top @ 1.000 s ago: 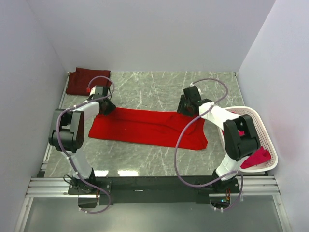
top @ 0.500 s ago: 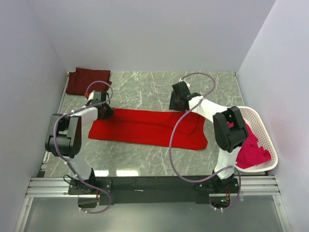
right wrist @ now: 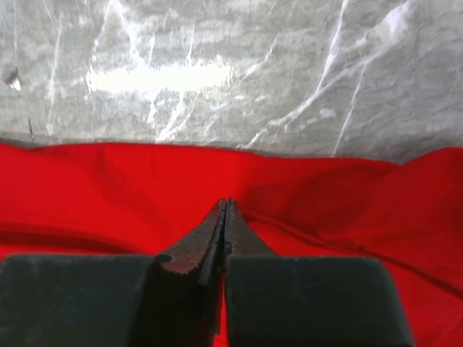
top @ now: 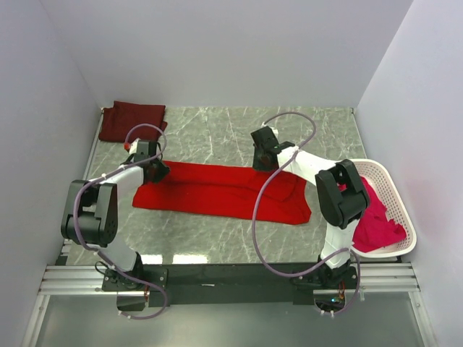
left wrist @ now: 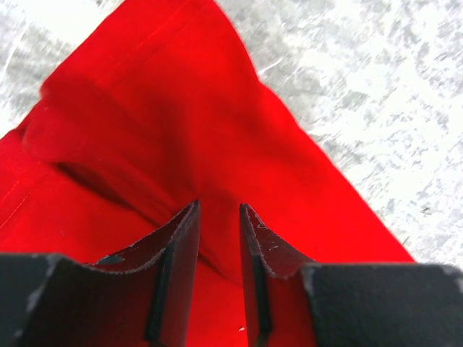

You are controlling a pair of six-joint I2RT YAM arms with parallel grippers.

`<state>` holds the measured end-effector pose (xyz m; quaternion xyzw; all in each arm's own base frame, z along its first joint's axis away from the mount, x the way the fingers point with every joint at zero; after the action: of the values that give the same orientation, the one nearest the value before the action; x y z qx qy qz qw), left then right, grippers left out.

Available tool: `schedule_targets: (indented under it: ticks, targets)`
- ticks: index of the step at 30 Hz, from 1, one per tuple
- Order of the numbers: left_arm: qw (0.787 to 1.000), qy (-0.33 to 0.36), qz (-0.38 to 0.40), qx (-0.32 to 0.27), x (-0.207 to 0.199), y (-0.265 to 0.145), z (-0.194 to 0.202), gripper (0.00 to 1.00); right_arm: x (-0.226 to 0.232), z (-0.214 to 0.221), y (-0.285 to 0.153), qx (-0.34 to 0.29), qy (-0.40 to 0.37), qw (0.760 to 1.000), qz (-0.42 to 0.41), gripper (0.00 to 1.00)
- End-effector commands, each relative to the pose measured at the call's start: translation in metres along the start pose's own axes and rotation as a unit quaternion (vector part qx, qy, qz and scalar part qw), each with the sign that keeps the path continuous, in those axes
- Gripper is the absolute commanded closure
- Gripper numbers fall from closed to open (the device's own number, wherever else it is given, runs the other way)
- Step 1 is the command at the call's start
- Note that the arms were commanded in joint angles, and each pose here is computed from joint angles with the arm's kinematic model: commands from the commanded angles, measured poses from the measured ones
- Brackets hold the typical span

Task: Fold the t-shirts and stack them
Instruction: Fold the tshirt

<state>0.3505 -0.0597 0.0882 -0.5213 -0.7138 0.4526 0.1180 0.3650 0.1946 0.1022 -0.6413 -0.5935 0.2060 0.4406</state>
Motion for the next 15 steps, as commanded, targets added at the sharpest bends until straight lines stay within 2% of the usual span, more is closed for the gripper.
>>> schedule_targets:
  ticks: [1,15]
  targets:
    - [1.0,-0.009,0.017,-0.012,-0.003,-0.01,-0.003,0.66,0.0,0.0,-0.013,-0.013,-0.002,1.0,0.0,1.0]
    - [1.0,-0.022,0.014,-0.01,0.008,-0.017,0.011,0.66,-0.001,0.044,-0.057,0.01,-0.009,0.999,-0.038,1.0]
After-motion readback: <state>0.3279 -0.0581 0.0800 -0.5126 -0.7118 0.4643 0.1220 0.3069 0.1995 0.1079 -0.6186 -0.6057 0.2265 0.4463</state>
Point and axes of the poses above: each gripper's point midway between its finger pads, its own y axis out along the fingers, its own x axis along the line the jaws close on, z = x × y, the point moved 6 cm from there along -y, back along the fingers, and after that the axes turned 12 degrees about y, right-handed, at the moved point
